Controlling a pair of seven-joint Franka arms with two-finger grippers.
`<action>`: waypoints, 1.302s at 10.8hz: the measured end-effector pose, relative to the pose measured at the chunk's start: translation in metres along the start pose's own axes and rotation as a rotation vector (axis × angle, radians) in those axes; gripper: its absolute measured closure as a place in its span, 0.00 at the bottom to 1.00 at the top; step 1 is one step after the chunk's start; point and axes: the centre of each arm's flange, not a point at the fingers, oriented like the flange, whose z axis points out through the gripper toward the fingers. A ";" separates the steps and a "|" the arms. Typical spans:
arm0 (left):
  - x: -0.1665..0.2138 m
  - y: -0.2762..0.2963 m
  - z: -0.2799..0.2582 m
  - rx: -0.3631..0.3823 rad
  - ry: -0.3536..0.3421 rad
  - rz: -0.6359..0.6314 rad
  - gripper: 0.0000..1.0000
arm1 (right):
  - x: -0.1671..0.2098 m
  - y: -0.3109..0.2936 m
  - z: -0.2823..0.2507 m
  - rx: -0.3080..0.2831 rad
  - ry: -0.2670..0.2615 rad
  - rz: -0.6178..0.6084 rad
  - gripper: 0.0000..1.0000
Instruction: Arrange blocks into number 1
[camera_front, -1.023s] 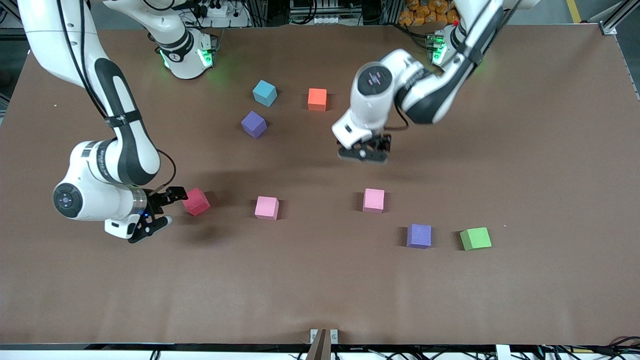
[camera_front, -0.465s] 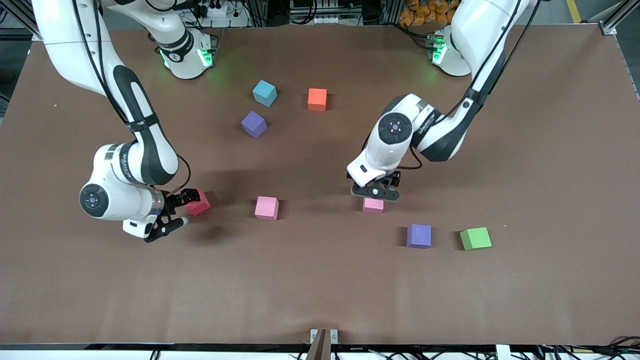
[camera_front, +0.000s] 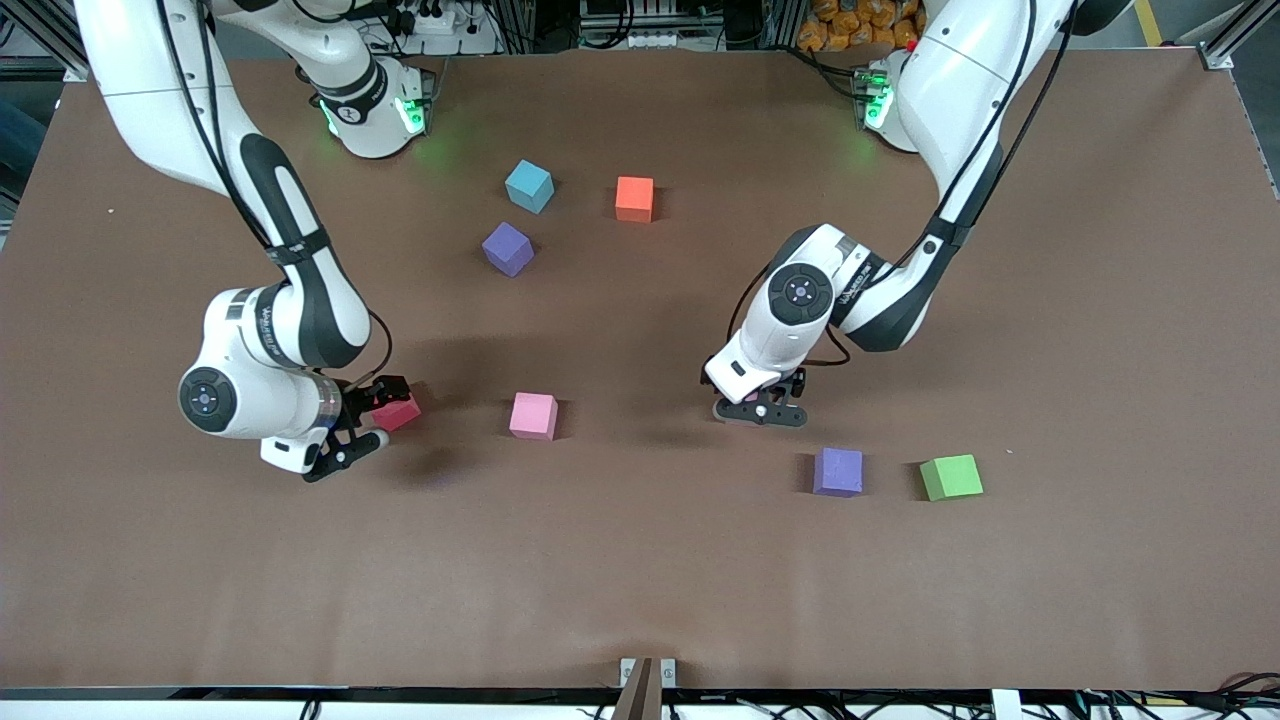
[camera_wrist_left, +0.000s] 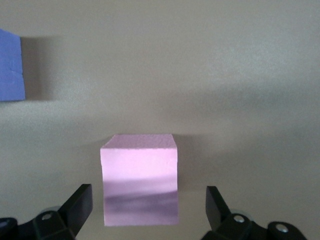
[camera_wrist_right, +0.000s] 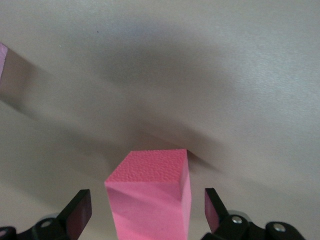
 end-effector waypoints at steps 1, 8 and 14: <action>0.002 -0.001 0.002 0.002 0.001 -0.003 0.00 | 0.000 -0.003 0.004 -0.003 0.001 0.000 0.00; -0.011 0.031 0.019 0.002 -0.011 -0.054 0.41 | -0.004 -0.002 0.029 -0.034 0.024 -0.001 0.07; -0.128 0.189 0.001 -0.018 -0.078 -0.172 0.45 | -0.003 0.008 0.015 -0.055 0.052 0.034 0.41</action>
